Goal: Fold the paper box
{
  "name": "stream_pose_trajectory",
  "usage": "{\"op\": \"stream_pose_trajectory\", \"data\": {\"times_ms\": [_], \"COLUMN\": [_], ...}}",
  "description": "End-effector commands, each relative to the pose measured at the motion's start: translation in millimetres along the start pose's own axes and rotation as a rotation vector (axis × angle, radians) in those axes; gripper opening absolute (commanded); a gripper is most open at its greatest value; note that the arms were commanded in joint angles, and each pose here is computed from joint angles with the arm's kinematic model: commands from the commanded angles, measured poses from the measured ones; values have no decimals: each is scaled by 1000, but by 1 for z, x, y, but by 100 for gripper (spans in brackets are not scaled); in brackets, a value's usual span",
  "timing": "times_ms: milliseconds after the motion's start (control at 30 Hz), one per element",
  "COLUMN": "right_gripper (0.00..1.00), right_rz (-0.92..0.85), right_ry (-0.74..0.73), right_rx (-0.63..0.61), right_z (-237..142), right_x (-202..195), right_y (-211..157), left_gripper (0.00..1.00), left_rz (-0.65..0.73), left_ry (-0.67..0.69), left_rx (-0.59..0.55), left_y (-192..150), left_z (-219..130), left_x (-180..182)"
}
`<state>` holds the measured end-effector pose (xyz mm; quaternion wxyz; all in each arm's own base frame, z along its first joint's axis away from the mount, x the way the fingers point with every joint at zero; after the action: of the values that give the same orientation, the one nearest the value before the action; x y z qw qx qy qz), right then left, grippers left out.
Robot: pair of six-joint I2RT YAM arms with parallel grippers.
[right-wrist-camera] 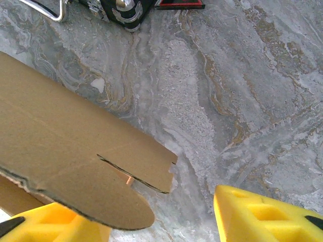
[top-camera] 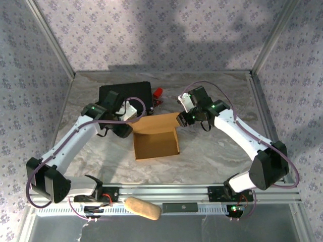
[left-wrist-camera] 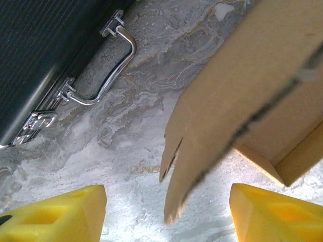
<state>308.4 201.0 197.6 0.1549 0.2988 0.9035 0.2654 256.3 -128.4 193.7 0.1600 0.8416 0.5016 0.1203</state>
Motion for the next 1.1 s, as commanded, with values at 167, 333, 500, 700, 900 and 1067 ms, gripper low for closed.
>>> {"op": "stream_pose_trajectory", "data": {"times_ms": [167,333,500,700,900,1067], "right_gripper": [52,49,41,33,27,24], "right_rz": [-9,-12,-10,-11,-6,16], "right_ry": [18,24,24,11,0,-18], "right_rx": [18,16,-15,-12,20,37], "right_z": [14,22,25,26,29,31], "right_x": [2,4,5,8,14,18], "right_y": [-1,-1,5,7,3,2], "left_gripper": [57,44,38,32,30,25], "left_rz": [-69,-81,-103,-149,-195,-222], "left_ry": [7,17,21,-1,-42,-61], "left_rx": [-51,-63,-76,-104,-128,-126], "left_y": [8,6,7,14,20,21], "left_z": [14,17,22,25,25,27], "left_x": [2,3,4,1,-5,-12]}}
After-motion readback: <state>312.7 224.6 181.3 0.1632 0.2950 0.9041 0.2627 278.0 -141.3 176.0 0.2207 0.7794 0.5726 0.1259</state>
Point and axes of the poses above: each hand's point on the last joint's axis, 136 mm out from that joint toward the fingers, its own z axis out along the fingers, its own x axis along the line the jaws close on, y = z × x, the point moved 2 cm from there along -z, back along the fingers, and after that the axes turned 15 degrees about -z, right-handed, at the moved point
